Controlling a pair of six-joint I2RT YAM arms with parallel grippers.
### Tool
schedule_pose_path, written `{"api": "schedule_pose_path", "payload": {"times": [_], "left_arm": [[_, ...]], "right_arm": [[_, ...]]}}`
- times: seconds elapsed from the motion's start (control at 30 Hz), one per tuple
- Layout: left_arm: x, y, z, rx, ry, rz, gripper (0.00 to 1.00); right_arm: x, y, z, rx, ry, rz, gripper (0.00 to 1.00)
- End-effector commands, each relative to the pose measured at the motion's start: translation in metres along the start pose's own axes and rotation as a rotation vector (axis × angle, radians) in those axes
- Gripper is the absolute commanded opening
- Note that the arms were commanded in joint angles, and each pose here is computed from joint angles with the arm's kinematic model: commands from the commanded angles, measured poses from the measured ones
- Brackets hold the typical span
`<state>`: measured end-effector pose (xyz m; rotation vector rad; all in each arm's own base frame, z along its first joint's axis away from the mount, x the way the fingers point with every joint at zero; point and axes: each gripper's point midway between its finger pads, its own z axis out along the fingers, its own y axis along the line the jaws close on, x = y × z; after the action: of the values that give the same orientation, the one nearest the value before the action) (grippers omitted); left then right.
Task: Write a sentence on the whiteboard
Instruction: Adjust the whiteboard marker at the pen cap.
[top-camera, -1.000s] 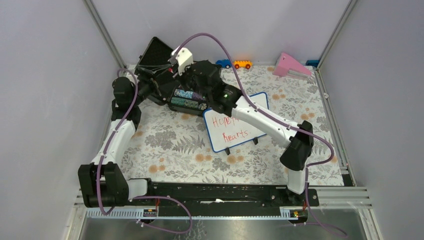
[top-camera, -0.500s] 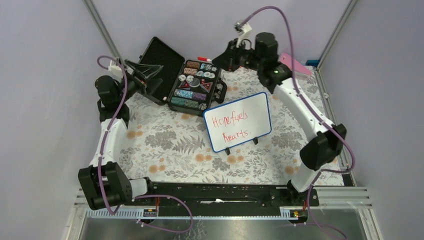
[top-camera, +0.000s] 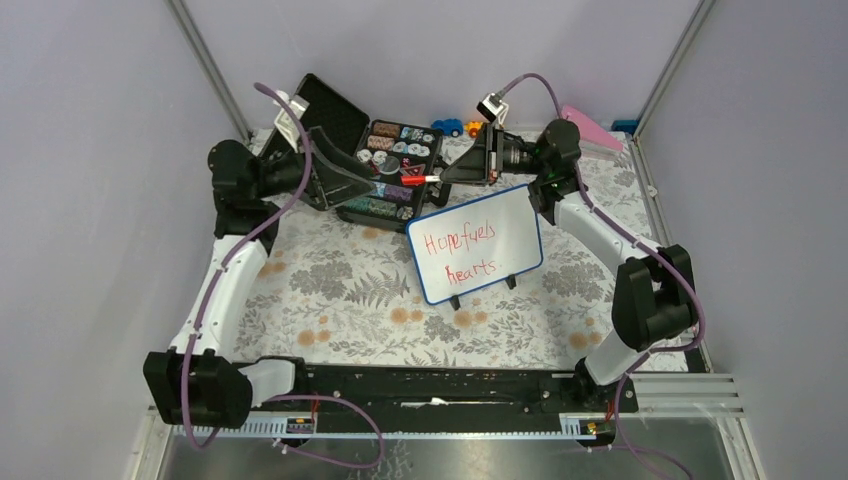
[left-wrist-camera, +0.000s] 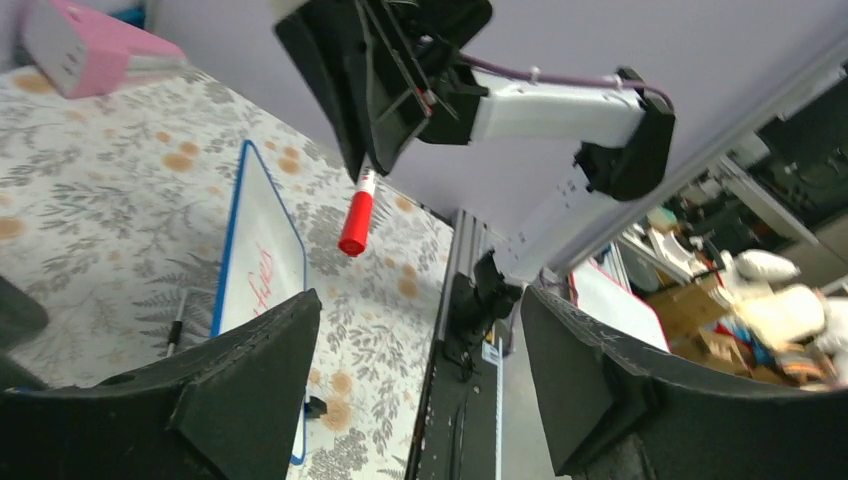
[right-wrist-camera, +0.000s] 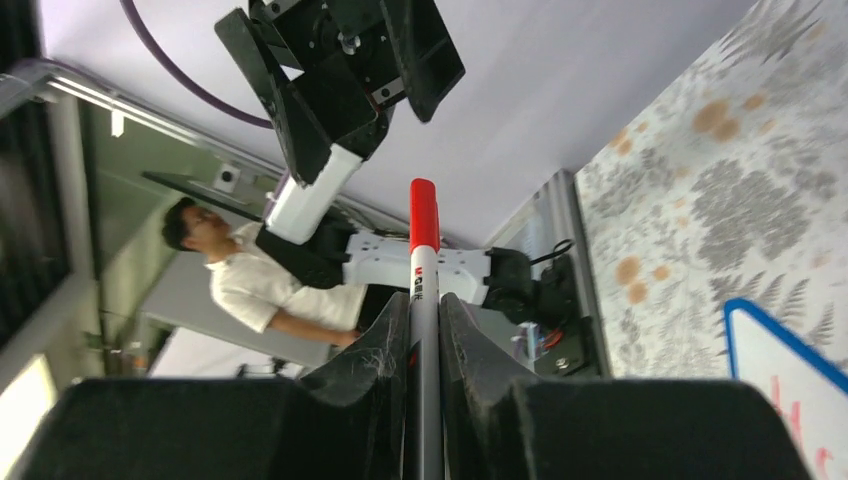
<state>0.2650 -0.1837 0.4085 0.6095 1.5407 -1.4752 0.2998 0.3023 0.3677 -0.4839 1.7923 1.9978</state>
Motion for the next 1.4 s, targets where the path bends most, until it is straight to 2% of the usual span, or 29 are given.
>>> {"api": "schedule_pose_path", "payload": {"times": [0.0,0.13,0.23,0.33,0.4,0.9,1.1,1.3,1.37], "left_arm": [[0.004,-0.022,0.007,0.083,0.07,0.12,0.77],[0.019,0.003,0.017,-0.048,0.132,0.13,0.71],[0.039,-0.006,0.035,-0.046,0.205,0.172,0.69],[0.036,-0.005,0.039,-0.058,0.199,0.175,0.57],[0.038,0.0,0.04,-0.072,0.202,0.171,0.54],[0.055,-0.031,0.045,0.101,0.264,0.141,0.42],[0.054,-0.031,0.047,0.102,0.267,0.136,0.3],[0.056,-0.033,0.05,0.121,0.271,0.121,0.02],[0.058,-0.034,0.051,0.127,0.275,0.116,0.0]], "right_arm": [[0.013,0.045,-0.007,-0.122,0.053,-0.02,0.0],[0.018,0.039,-0.008,-0.102,0.044,-0.003,0.0],[0.022,0.036,-0.009,-0.079,0.044,0.006,0.0],[0.026,0.037,-0.008,-0.064,0.049,-0.003,0.0],[0.029,0.038,-0.008,-0.06,0.053,-0.011,0.0],[0.041,0.037,-0.003,-0.051,0.101,-0.023,0.0],[0.047,0.037,0.002,-0.045,0.129,-0.023,0.0],[0.048,0.036,0.005,-0.037,0.139,-0.032,0.0],[0.048,0.036,0.006,-0.038,0.143,-0.033,0.0]]}}
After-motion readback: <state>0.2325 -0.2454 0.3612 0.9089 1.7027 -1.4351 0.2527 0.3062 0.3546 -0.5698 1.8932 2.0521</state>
